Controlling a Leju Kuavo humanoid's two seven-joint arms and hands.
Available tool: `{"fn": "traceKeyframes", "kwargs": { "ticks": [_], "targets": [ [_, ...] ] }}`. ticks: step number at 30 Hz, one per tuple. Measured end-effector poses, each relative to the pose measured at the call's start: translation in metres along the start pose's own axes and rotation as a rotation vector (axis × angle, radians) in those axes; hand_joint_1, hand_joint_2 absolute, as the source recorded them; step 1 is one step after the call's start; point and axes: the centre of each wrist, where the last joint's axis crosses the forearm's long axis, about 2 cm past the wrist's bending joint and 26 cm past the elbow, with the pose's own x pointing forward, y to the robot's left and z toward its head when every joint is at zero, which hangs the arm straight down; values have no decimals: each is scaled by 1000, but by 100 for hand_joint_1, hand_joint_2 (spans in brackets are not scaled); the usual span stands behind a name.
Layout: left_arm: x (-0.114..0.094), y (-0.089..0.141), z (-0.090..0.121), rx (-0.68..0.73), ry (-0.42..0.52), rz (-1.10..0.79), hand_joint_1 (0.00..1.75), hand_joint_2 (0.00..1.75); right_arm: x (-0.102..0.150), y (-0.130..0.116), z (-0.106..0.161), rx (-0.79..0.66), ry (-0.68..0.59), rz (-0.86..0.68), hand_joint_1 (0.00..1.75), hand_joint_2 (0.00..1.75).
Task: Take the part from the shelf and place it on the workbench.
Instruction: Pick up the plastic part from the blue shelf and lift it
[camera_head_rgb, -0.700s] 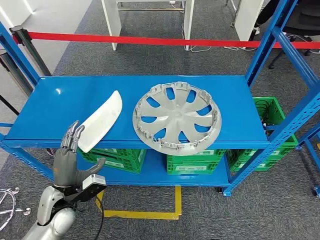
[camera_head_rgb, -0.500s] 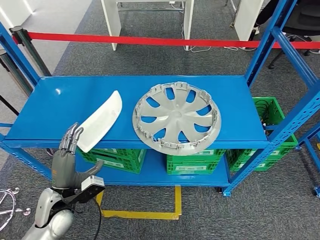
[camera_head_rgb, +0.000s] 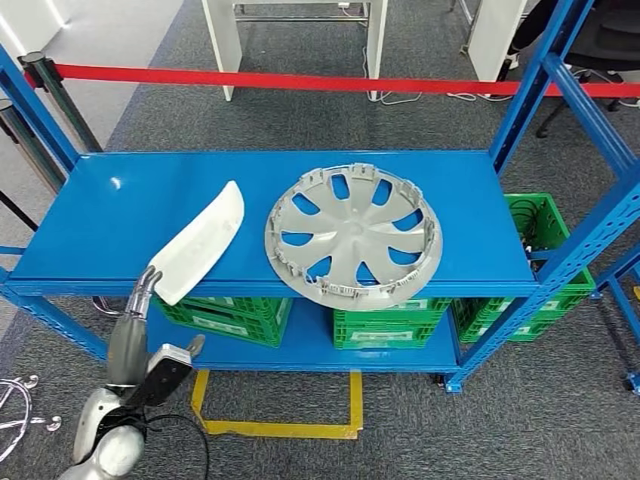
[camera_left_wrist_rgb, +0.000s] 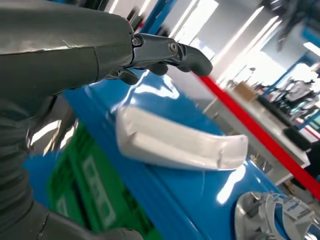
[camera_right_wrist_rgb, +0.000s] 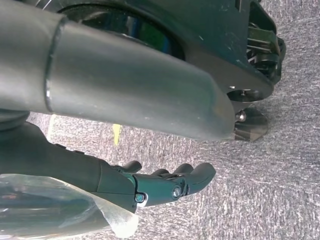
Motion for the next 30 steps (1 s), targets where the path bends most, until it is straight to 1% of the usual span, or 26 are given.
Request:
{"fn": "traceKeyframes", "kwargs": {
  "ticks": [2,5,12,21,30],
  "targets": [
    [-4,-4,3,-5,53,93,0,175,-1,0,0,-3,1,0,0,0],
    [-10,-7,6,-12,108,168,0,175,-2,0,0,-6,3,2,0,0],
    [-18,-8,10,-8,168,217,0,175,-4,-1,1,-9,9,5,0,0],
    [-22,-10,10,-17,181,188,0,175,-5,-1,1,-2,11,6,0,0],
    [-26,-8,-4,-29,154,96,0,175,-5,-1,1,2,13,9,0,0]
  ]
}}
